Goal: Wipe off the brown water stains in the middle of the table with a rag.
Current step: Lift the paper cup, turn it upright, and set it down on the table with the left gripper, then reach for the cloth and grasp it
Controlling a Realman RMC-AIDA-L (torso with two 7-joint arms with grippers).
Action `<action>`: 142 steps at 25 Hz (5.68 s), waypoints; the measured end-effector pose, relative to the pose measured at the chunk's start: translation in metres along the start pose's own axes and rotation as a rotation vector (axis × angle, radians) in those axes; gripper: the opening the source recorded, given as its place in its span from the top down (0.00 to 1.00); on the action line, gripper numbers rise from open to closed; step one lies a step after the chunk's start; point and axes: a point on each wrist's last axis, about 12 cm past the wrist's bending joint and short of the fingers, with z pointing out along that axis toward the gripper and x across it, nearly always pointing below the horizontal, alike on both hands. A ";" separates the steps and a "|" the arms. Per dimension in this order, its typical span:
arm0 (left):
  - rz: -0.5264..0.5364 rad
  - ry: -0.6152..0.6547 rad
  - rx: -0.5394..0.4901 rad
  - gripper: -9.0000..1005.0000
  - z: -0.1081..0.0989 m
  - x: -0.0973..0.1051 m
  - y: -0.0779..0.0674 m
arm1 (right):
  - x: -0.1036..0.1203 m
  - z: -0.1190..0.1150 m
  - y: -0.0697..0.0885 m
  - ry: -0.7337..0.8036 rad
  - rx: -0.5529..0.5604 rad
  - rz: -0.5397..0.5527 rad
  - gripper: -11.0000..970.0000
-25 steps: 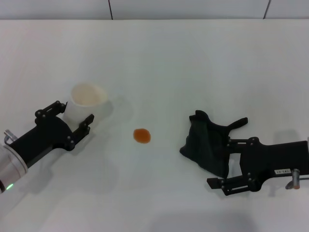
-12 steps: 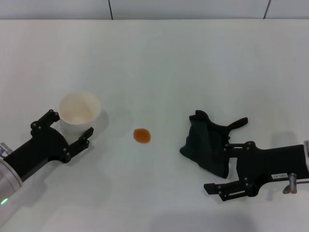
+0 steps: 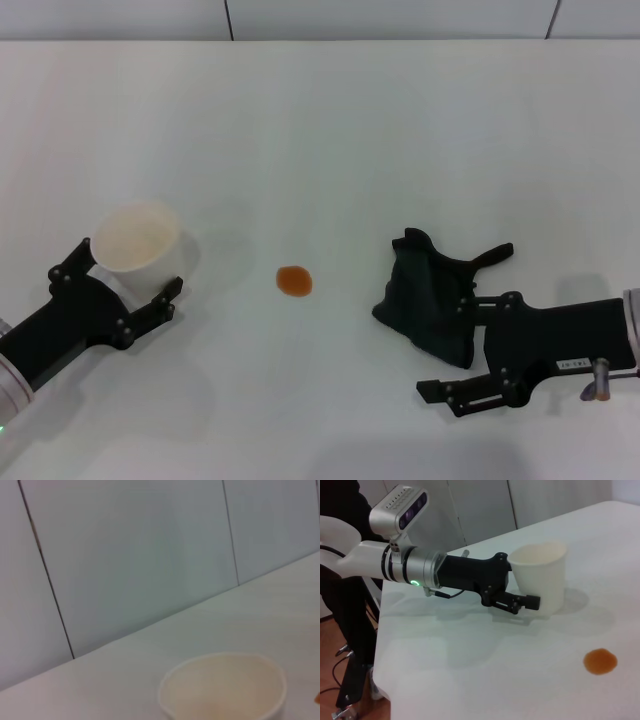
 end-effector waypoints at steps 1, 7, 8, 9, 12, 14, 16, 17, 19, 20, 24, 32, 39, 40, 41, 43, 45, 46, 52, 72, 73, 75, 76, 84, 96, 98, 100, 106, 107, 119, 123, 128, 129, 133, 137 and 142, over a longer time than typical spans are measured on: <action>-0.004 0.000 0.002 0.18 0.000 0.000 0.000 | 0.000 0.000 0.000 0.000 0.000 -0.001 0.13; -0.015 -0.003 0.004 0.12 -0.003 0.001 -0.002 | -0.001 0.000 -0.001 0.000 0.000 -0.004 0.13; -0.016 -0.005 0.005 0.12 -0.004 0.001 -0.002 | -0.001 0.000 -0.001 0.000 0.000 -0.004 0.13; -0.019 -0.008 0.005 0.12 -0.005 0.001 -0.003 | -0.002 0.001 -0.001 0.000 0.000 -0.004 0.13; -0.020 -0.012 0.002 0.12 -0.010 0.002 -0.004 | -0.002 0.001 -0.001 0.000 0.000 -0.005 0.13; -0.018 -0.010 -0.006 0.12 -0.014 0.003 -0.003 | -0.002 0.001 -0.001 0.000 -0.001 -0.005 0.13; -0.019 -0.009 -0.011 0.12 -0.017 0.004 -0.003 | -0.001 0.001 0.000 0.002 -0.005 -0.006 0.13; -0.021 -0.013 -0.013 0.12 -0.019 0.004 -0.004 | -0.002 0.002 0.000 0.003 -0.007 -0.007 0.13; -0.024 -0.017 -0.014 0.12 -0.021 0.004 -0.004 | -0.002 0.003 0.000 0.004 -0.008 -0.009 0.13; -0.026 -0.019 -0.015 0.12 -0.022 0.005 -0.005 | -0.002 0.003 0.000 0.005 -0.008 -0.010 0.13; -0.045 -0.038 -0.016 0.12 -0.030 0.004 -0.005 | -0.003 0.003 0.000 0.004 -0.009 -0.010 0.13; -0.084 -0.123 0.013 0.12 -0.060 -0.004 -0.009 | -0.003 0.005 0.001 -0.001 -0.015 -0.010 0.13; -0.100 -0.176 0.036 0.12 -0.075 -0.017 0.001 | -0.004 0.005 0.001 -0.008 -0.015 -0.011 0.13; -0.096 -0.167 0.044 0.12 -0.075 -0.020 0.007 | -0.004 0.005 0.002 -0.011 -0.016 -0.011 0.13; -0.095 -0.156 0.057 0.12 -0.075 -0.024 0.013 | -0.005 0.005 0.002 -0.014 -0.016 -0.010 0.13; -0.093 -0.134 0.087 0.12 -0.075 -0.030 0.024 | -0.005 0.005 0.002 -0.019 -0.016 -0.010 0.13; -0.088 -0.119 0.123 0.12 -0.075 -0.037 0.035 | -0.006 0.005 0.002 -0.028 -0.016 -0.009 0.13; -0.084 -0.110 0.144 0.12 -0.074 -0.043 0.042 | -0.007 0.005 0.002 -0.033 -0.016 -0.008 0.13; -0.068 -0.089 0.223 0.12 -0.074 -0.071 0.077 | -0.010 0.005 0.001 -0.060 -0.012 -0.001 0.13; -0.034 0.148 0.596 0.12 -0.036 -0.132 0.120 | -0.031 0.007 -0.008 -0.103 0.021 -0.013 0.13; -0.037 0.147 0.607 0.12 -0.037 -0.134 0.119 | -0.032 0.006 -0.009 -0.105 0.024 -0.011 0.13; -0.039 0.140 0.625 0.12 -0.038 -0.136 0.119 | -0.034 0.006 -0.010 -0.107 0.028 0.003 0.13; -0.040 0.137 0.632 0.12 -0.038 -0.138 0.119 | -0.035 0.006 -0.011 -0.105 0.028 0.010 0.13; -0.062 0.158 0.654 0.12 -0.042 -0.142 0.119 | -0.043 0.011 -0.016 -0.028 0.039 0.053 0.13; -0.048 0.182 0.641 0.12 -0.042 -0.153 0.125 | -0.059 0.012 -0.028 0.156 0.190 0.210 0.13; -0.044 0.183 0.640 0.12 -0.042 -0.153 0.125 | -0.065 0.011 -0.029 0.160 0.211 0.229 0.13; -0.041 0.182 0.640 0.12 -0.041 -0.153 0.125 | -0.070 0.010 -0.030 0.163 0.227 0.235 0.13; -0.035 0.179 0.639 0.12 -0.040 -0.155 0.126 | -0.078 0.010 -0.026 0.221 0.270 0.257 0.13; -0.035 0.179 0.637 0.12 -0.040 -0.154 0.126 | -0.078 0.011 -0.024 0.236 0.274 0.261 0.13; -0.035 0.177 0.634 0.12 -0.040 -0.154 0.125 | -0.085 0.024 -0.006 0.350 0.286 0.264 0.13; -0.026 0.174 0.637 0.12 -0.039 -0.154 0.125 | -0.089 0.035 -0.004 0.332 0.295 0.244 0.13; -0.013 0.175 0.641 0.12 -0.038 -0.154 0.125 | -0.092 0.046 0.000 0.320 0.293 0.217 0.13; -0.011 0.178 0.643 0.12 -0.038 -0.154 0.125 | -0.092 0.048 0.000 0.318 0.293 0.213 0.13; -0.007 0.182 0.646 0.12 -0.037 -0.154 0.125 | -0.093 0.050 0.000 0.311 0.297 0.208 0.13; -0.007 0.182 0.648 0.12 -0.037 -0.154 0.124 | -0.092 0.050 -0.002 0.313 0.311 0.203 0.13; -0.007 0.181 0.649 0.12 -0.037 -0.154 0.124 | -0.091 0.047 -0.005 0.319 0.331 0.205 0.13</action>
